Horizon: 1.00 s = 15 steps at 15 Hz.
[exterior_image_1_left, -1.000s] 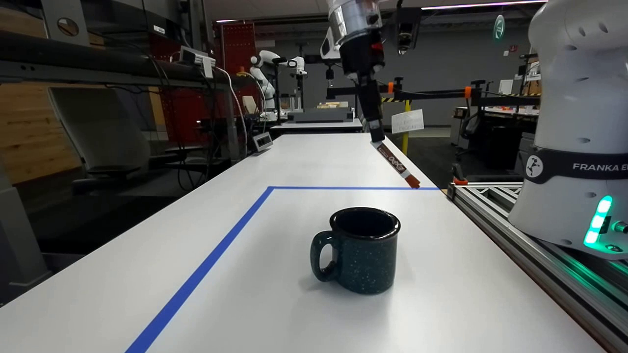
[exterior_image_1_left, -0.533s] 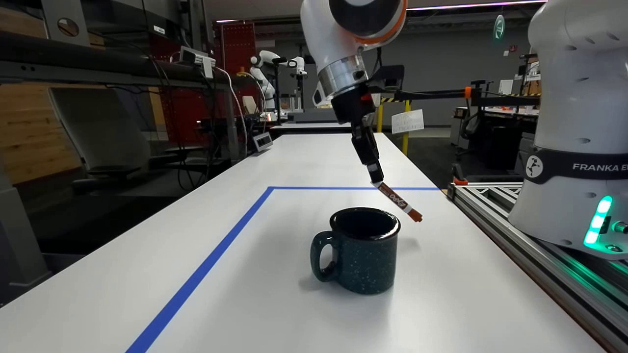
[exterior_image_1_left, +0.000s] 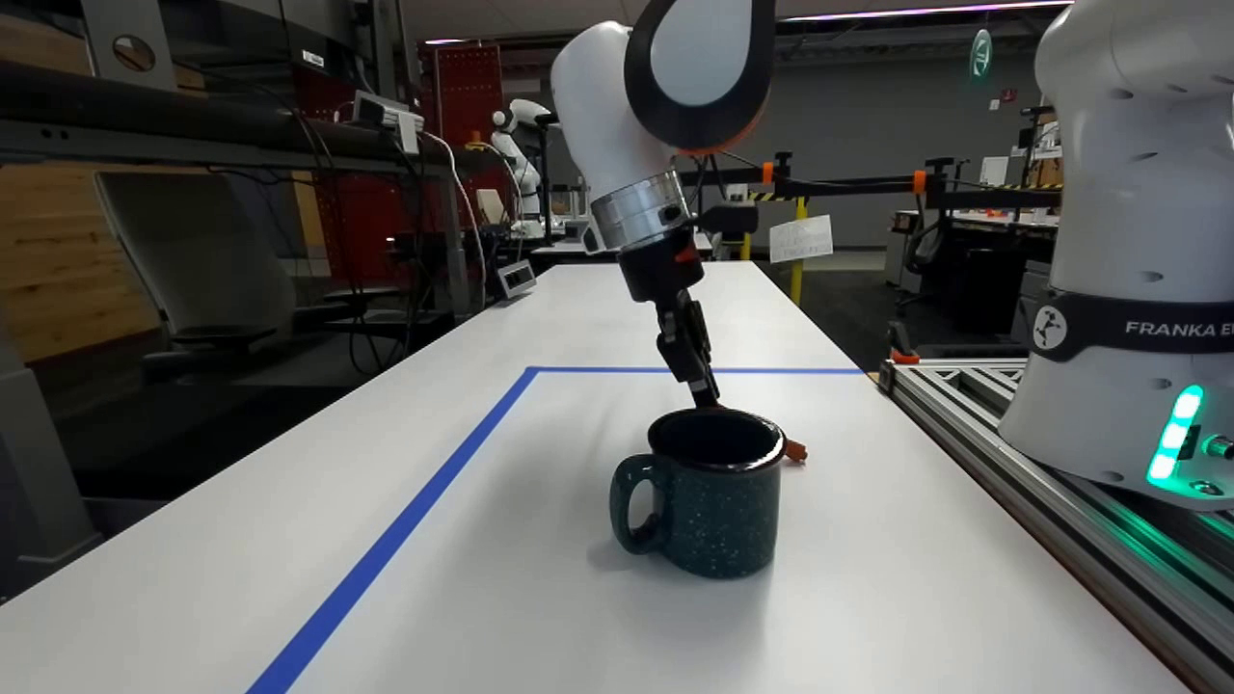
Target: Take the marker out of the mug.
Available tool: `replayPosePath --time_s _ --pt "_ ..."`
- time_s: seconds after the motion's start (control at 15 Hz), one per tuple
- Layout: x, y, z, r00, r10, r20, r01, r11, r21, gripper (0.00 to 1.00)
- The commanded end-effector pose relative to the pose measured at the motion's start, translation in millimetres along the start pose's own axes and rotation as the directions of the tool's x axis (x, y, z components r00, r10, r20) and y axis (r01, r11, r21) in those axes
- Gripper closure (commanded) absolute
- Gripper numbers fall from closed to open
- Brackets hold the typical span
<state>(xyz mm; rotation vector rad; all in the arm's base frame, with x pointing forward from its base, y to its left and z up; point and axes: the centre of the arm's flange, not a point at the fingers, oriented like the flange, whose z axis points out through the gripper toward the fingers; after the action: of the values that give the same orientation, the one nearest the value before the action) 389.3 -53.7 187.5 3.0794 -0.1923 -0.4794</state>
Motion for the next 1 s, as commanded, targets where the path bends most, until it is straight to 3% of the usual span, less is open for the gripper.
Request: replayPosePath --time_s 0.0,0.13,0.2,0.73,0.93 --pt "15.3 -22.8 17.4 0.998 0.023 -0.051 -0.027 0.997 -0.079 0.95" --pt "17.9 -32.3 22.8 0.995 0.035 -0.095 -0.045 0.994 -0.104 0.95" --pt "18.9 -36.7 25.1 0.993 0.045 -0.114 -0.058 0.991 -0.120 0.62" --pt "2.2 -42.0 -28.7 0.971 0.045 -0.233 -0.069 0.993 -0.094 0.01" --pt "-6.7 -46.2 -55.5 0.956 0.027 -0.291 -0.055 0.995 -0.087 0.00"
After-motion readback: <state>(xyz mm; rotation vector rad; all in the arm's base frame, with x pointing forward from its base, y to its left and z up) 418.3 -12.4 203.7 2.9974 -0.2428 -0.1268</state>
